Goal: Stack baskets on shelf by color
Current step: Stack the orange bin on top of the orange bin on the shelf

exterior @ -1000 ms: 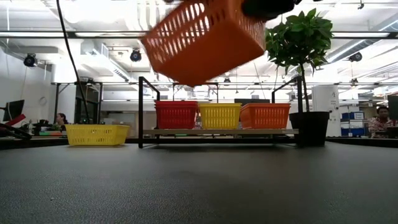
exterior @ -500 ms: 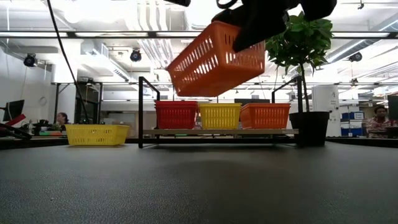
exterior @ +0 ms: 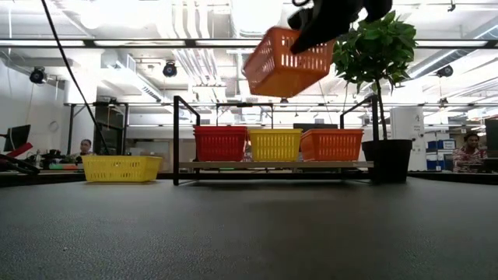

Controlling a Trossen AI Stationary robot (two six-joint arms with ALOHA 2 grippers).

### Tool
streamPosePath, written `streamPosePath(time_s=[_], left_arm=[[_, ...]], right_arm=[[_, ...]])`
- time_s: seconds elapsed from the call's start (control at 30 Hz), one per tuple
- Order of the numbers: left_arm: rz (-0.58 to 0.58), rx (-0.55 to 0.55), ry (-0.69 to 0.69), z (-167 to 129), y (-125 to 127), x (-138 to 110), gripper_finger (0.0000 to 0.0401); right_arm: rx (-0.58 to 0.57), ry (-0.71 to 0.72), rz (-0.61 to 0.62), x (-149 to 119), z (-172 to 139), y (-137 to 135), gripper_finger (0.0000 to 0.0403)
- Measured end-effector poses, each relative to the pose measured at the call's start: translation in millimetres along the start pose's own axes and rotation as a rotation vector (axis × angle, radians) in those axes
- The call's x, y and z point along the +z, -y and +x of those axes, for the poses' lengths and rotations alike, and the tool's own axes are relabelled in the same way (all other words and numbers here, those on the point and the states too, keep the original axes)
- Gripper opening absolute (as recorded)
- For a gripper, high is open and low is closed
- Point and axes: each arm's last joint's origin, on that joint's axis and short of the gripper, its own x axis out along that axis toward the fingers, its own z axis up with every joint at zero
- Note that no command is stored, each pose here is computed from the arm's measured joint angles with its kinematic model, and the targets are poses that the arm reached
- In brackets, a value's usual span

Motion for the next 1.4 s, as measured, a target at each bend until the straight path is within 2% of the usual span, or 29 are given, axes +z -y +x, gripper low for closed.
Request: streamPosePath(time_s=[0.2,0.4,0.7,0.97,1.4], left_arm=[[-0.001,0.003,0.016,-5.1,-3.4,0.1,0.0164],[0.057,0.004,0.017,-6.3,-4.2,-0.8,0.0164],[0.100,0.006,0.021,-7.0,-4.8,-0.3,0.0164],[0.116,0.006,0.021,-7.1,-4.8,-0.3,0.0164],[0.117,0.005,0.021,-7.1,-4.7,-0.4,0.0164]], right_arm=[[-0.113,-0.005,0.091,-32.1,-14.2,28.5,0.0008],[-0.197,-0.036,0.157,-68.1,-20.6,47.4,0.0008],[-0.232,-0.056,0.186,-109.0,-20.8,57.9,0.0008],[-0.283,-0.048,0.215,-121.6,-29.4,61.6,0.0008],[-0.283,-0.089,0.216,-129.4,-32.2,64.8,0.0008]])
